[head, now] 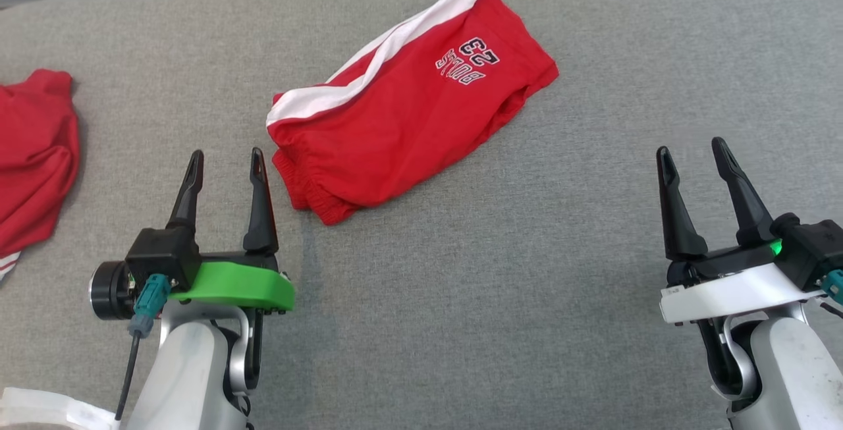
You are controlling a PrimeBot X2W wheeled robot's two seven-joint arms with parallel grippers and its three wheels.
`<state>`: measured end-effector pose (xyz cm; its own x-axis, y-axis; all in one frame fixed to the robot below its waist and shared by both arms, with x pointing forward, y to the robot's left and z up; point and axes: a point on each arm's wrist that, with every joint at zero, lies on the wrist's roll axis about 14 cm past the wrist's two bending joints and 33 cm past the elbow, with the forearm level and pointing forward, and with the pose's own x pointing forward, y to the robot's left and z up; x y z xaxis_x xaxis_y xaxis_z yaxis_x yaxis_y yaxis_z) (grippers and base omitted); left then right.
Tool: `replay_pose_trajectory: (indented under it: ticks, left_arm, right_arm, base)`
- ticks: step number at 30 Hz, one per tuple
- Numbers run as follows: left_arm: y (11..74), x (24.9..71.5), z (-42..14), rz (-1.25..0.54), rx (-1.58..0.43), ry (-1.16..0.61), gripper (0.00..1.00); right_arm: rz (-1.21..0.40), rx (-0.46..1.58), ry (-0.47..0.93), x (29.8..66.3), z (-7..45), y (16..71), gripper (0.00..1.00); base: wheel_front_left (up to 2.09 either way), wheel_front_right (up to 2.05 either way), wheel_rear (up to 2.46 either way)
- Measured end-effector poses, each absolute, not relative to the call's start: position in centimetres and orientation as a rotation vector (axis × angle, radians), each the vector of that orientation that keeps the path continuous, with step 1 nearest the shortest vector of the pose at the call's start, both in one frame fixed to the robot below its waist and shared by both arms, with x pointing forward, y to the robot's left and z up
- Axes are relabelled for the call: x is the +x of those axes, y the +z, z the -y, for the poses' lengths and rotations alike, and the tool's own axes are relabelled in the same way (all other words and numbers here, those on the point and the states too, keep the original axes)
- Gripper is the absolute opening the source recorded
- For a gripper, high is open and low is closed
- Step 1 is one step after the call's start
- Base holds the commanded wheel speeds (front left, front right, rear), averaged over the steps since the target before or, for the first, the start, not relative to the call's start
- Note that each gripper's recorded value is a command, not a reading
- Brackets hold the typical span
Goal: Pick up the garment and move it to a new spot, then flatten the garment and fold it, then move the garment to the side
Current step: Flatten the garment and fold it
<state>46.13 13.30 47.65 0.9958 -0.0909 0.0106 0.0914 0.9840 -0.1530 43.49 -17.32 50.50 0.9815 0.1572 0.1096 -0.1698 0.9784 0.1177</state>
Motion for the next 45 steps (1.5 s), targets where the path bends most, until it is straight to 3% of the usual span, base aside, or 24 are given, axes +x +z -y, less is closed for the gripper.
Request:
replay_pose_trajectory:
  ticks: [22,34,45]
  left_arm:
    - [47.4,46.2,-13.1,0.003,-0.141,-0.099,1.00]
    - [48.0,49.5,-13.5,0.054,-0.142,-0.103,1.00]
    - [47.0,49.8,-15.4,0.038,-0.132,-0.057,1.00]
  right_arm:
    - [0.068,0.113,0.148,43.9,18.2,49.7,1.00]
    - [-0.022,0.076,0.214,50.6,17.5,46.4,1.00]
    - [-0.217,0.061,0.362,56.8,12.3,39.7,1.00]
  base:
    - [0.00,0.00,0.00]
    - [0.00,0.00,0.00]
    - [0.00,0.00,0.00]
